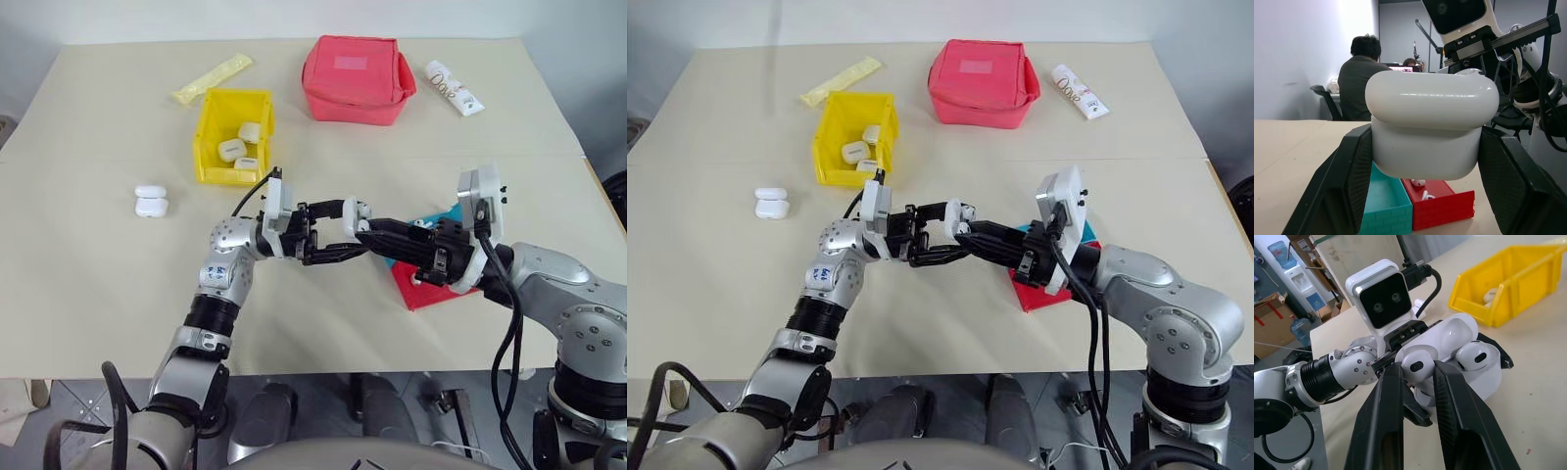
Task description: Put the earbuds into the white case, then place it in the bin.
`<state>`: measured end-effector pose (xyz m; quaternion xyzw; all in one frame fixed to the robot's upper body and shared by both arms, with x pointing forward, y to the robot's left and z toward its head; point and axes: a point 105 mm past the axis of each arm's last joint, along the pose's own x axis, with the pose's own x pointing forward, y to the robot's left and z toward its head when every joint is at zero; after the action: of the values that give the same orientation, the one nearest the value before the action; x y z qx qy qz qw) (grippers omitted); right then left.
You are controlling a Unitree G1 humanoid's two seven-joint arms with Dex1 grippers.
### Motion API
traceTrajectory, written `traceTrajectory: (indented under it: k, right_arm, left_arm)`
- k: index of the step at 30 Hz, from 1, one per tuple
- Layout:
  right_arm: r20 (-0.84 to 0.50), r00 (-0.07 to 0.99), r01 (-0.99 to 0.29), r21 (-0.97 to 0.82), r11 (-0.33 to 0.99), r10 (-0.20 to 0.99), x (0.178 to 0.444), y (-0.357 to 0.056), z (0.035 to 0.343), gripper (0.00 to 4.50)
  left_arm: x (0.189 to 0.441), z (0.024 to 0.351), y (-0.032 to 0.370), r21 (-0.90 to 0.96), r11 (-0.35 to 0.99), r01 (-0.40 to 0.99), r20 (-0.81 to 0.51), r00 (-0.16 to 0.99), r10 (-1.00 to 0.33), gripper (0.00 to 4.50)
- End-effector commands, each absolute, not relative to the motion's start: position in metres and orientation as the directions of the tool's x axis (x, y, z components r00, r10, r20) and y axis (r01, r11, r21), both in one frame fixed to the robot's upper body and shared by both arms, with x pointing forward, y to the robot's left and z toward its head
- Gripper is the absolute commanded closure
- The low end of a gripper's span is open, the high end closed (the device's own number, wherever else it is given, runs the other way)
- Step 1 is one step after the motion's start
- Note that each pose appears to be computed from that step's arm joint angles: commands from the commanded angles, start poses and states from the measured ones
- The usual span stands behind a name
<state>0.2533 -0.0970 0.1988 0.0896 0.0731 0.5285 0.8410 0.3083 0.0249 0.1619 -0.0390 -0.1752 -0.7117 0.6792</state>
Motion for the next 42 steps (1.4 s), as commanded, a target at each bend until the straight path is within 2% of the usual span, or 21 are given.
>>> traceTrajectory:
  k: [1,11,18,34,37,42]
  right_arm:
    - [-0.18,0.569,-0.739,0.315,0.595,0.802,0.273,-0.122,0.166,4.0]
    - [-0.24,0.607,-0.689,0.317,0.652,0.758,0.28,-0.126,0.155,4.0]
    - [-0.252,0.591,-0.714,0.279,0.642,0.766,0.282,-0.12,0.16,4.0]
    - [-0.226,0.542,-0.781,0.222,0.584,0.809,0.273,-0.11,0.173,4.0]
    - [-0.22,0.545,-0.783,0.209,0.585,0.809,0.274,-0.109,0.175,3.0]
    - [-0.207,0.534,-0.799,0.192,0.57,0.819,0.272,-0.107,0.18,3.0]
  left_arm:
    - [0.299,0.195,0.024,0.348,-0.023,0.937,0.375,-0.161,-0.913,1.7]
    - [0.298,0.194,0.022,0.373,-0.017,0.928,0.377,-0.168,-0.911,1.7]
    - [0.291,0.188,0.019,0.372,-0.067,0.926,0.351,-0.207,-0.913,1.7]
    - [0.289,0.183,0.019,0.351,-0.085,0.933,0.337,-0.21,-0.918,1.7]
    - [0.289,0.183,0.019,0.349,-0.087,0.933,0.335,-0.211,-0.918,1.7]
    - [0.29,0.182,0.019,0.346,-0.087,0.934,0.33,-0.208,-0.921,1.7]
